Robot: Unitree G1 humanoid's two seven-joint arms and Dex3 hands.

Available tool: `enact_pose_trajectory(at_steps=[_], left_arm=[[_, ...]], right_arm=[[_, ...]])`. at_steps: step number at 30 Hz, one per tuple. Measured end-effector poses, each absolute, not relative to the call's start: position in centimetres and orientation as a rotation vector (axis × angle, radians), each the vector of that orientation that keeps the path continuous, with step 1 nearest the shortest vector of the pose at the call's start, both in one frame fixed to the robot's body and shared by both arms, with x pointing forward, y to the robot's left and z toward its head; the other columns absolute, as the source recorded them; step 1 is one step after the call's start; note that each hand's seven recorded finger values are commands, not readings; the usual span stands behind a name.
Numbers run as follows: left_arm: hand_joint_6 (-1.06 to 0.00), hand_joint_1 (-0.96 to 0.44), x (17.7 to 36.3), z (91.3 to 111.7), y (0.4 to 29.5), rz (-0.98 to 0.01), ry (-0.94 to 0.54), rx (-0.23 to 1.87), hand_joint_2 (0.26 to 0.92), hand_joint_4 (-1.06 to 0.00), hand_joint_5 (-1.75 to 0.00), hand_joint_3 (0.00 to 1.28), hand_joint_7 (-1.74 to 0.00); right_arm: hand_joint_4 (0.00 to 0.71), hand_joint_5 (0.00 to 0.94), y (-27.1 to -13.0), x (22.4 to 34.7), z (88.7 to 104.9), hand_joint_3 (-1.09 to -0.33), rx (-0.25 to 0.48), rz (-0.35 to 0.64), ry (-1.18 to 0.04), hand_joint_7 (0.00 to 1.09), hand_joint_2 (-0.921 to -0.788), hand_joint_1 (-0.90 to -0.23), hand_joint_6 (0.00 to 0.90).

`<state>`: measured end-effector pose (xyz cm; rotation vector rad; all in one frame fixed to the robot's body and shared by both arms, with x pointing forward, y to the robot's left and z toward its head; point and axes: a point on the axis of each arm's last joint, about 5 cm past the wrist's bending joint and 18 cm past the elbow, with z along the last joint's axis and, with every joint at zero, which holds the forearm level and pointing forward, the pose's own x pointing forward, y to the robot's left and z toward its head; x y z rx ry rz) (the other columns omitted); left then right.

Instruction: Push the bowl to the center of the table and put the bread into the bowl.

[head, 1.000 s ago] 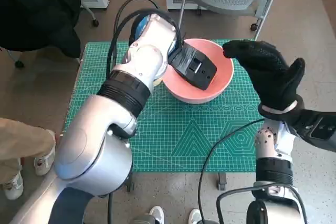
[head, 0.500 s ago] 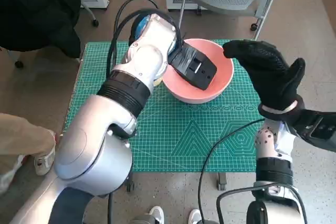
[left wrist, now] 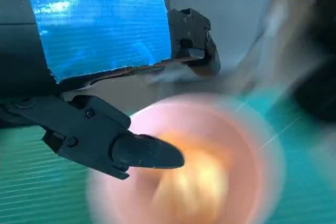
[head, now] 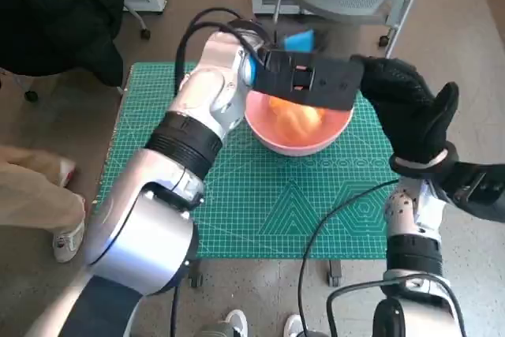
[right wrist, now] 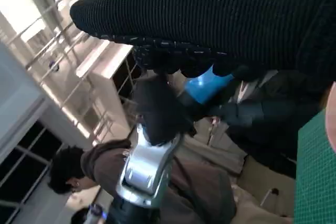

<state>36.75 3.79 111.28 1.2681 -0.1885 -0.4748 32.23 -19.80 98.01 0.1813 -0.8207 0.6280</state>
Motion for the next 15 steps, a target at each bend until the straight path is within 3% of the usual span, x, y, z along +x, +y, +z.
enact_pose_trajectory(at_steps=[5,15], left_arm=[[-0.09,-0.79,36.75,111.45,3.86,-0.419,-0.236,1.216,0.921,0.00,0.00,0.34,-0.03],[-0.08,-0.81,36.85,111.33,4.14,-0.398,-0.214,1.158,0.921,0.00,0.00,0.34,-0.01]], right_arm=[[0.156,0.005,-20.24,32.19,97.76,-0.615,0.176,0.611,-0.810,0.02,-0.921,-0.646,0.189],[0.159,0.005,-20.18,32.38,97.97,-0.615,0.176,0.614,-0.811,0.02,-0.921,-0.642,0.189]])
